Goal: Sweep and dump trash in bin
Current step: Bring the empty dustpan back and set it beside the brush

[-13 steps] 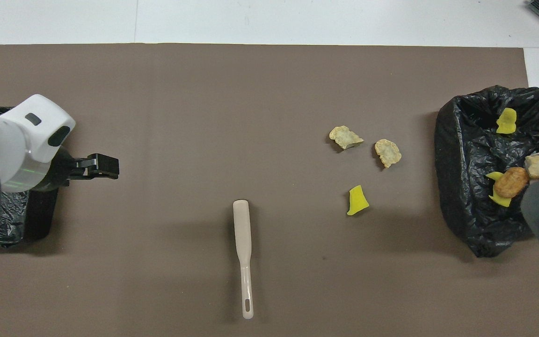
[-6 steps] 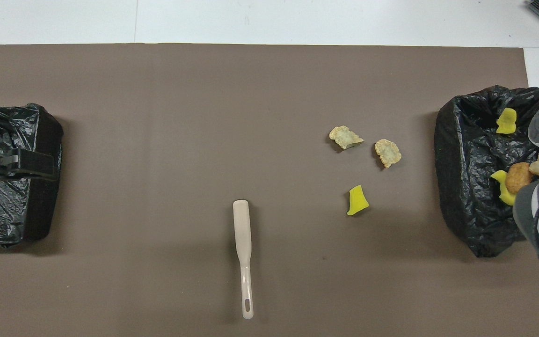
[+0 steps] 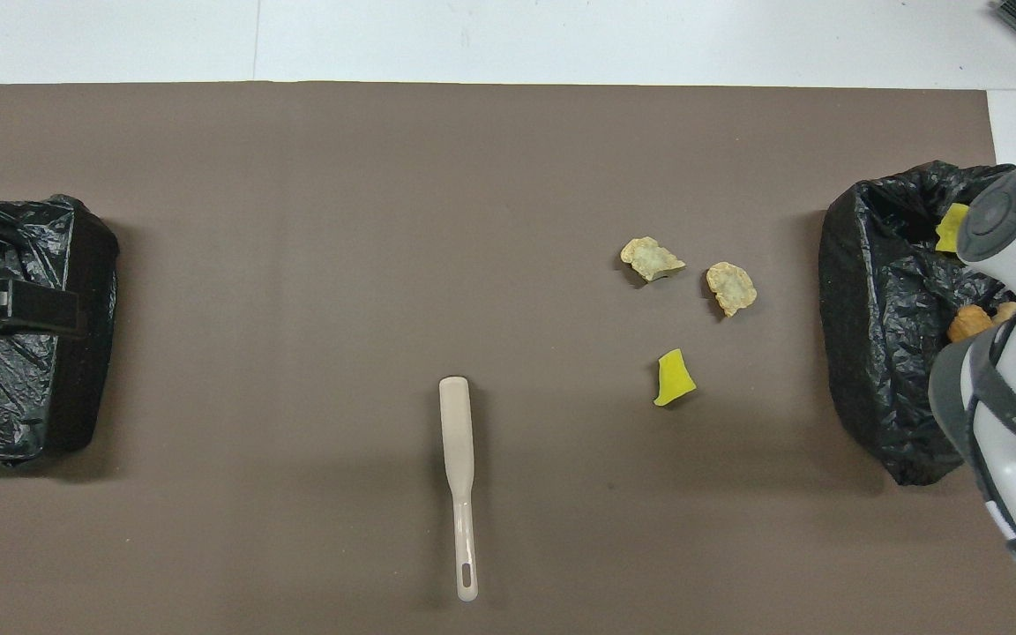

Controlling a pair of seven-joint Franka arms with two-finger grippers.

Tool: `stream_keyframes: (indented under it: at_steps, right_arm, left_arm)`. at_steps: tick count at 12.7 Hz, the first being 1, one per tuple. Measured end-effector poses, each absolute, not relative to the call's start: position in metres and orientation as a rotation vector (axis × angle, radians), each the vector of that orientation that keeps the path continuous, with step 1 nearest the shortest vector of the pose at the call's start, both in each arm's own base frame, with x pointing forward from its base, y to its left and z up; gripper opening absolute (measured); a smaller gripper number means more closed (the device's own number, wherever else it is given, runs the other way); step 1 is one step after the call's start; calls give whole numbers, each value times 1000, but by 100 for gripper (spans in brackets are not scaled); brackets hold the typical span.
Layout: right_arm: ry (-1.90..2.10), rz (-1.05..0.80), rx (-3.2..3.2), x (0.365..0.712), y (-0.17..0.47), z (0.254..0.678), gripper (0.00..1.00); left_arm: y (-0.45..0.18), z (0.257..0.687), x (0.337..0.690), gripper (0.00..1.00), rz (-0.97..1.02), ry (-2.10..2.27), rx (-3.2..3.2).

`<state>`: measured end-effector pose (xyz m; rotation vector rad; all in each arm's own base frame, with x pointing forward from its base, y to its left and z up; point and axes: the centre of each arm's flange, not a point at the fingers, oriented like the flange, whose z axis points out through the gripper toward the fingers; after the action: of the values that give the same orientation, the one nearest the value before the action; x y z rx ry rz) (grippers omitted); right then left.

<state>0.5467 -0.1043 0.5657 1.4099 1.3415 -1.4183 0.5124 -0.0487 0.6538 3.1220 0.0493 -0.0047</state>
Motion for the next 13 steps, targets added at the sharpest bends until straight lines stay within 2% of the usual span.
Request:
stream_keyframes:
  at_steps: [4, 13]
  right_arm:
    - [1403, -1253, 1565, 554, -71, 576, 32]
    - [1251, -761, 2194, 591, -6, 550, 32]
  left_arm:
    - [-48, 654, 512, 100, -5, 44, 3122]
    - [-51, 654, 512, 100, -5, -96, 3122]
